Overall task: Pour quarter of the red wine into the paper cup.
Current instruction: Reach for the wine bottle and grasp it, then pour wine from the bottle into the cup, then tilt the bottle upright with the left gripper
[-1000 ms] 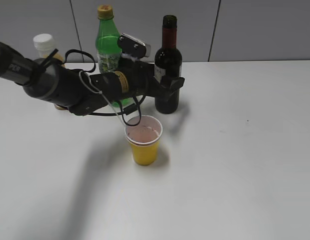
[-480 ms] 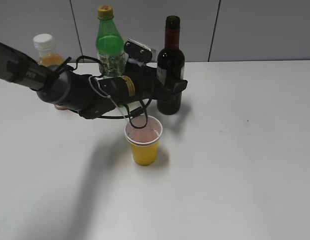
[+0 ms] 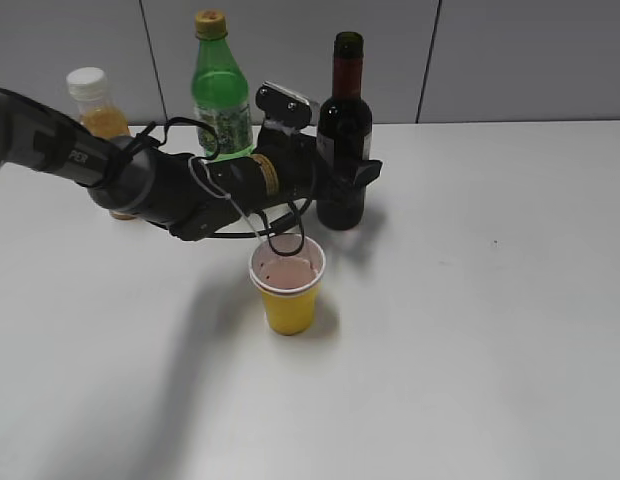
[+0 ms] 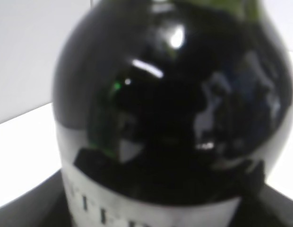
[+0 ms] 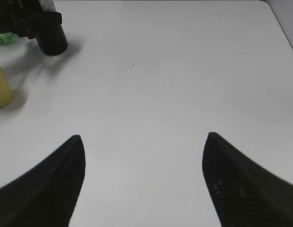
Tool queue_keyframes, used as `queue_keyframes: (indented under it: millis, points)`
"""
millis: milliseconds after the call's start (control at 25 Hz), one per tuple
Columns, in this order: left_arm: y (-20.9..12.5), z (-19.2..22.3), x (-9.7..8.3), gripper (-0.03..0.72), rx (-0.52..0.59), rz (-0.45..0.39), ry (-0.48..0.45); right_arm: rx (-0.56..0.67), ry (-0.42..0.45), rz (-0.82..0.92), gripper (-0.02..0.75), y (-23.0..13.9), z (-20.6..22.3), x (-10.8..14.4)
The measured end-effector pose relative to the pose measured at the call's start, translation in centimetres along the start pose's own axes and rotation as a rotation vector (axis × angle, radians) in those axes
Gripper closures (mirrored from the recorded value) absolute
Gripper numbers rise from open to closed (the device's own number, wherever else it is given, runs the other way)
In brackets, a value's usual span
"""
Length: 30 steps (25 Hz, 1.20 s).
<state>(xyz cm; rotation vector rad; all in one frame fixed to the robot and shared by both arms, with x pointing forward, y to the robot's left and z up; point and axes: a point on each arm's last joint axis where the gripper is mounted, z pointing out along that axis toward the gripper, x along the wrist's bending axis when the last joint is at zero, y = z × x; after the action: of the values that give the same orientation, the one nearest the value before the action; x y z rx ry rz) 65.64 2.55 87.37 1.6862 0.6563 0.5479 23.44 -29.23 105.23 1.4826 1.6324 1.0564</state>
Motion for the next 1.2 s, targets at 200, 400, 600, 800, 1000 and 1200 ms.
queue_keyframes:
  millis: [200,400,600,800,1000,1200]
  points:
    - [0.1,0.0,0.0,0.140,-0.001,0.002,0.000,-0.001,0.000,0.000,0.155,0.0,0.0,0.0]
    - [0.7,-0.2,0.1,0.141,0.017,0.003,0.011,-0.001,0.000,0.000,0.155,0.0,0.0,0.0]
    - [2.0,-0.6,0.2,0.142,0.020,0.011,0.023,-0.001,0.000,0.000,0.155,0.0,0.0,0.0]
    - [4.3,-1.1,0.2,0.142,-0.025,0.023,0.028,-0.001,0.000,0.000,0.155,0.0,0.0,0.0]
    - [6.6,-2.1,-0.1,0.142,-0.052,0.033,0.033,-0.001,0.000,0.000,0.155,0.0,0.0,0.0]
    - [8.6,-4.9,-0.7,0.142,-0.035,0.041,0.043,-0.001,0.000,0.000,0.155,0.0,0.0,0.0]
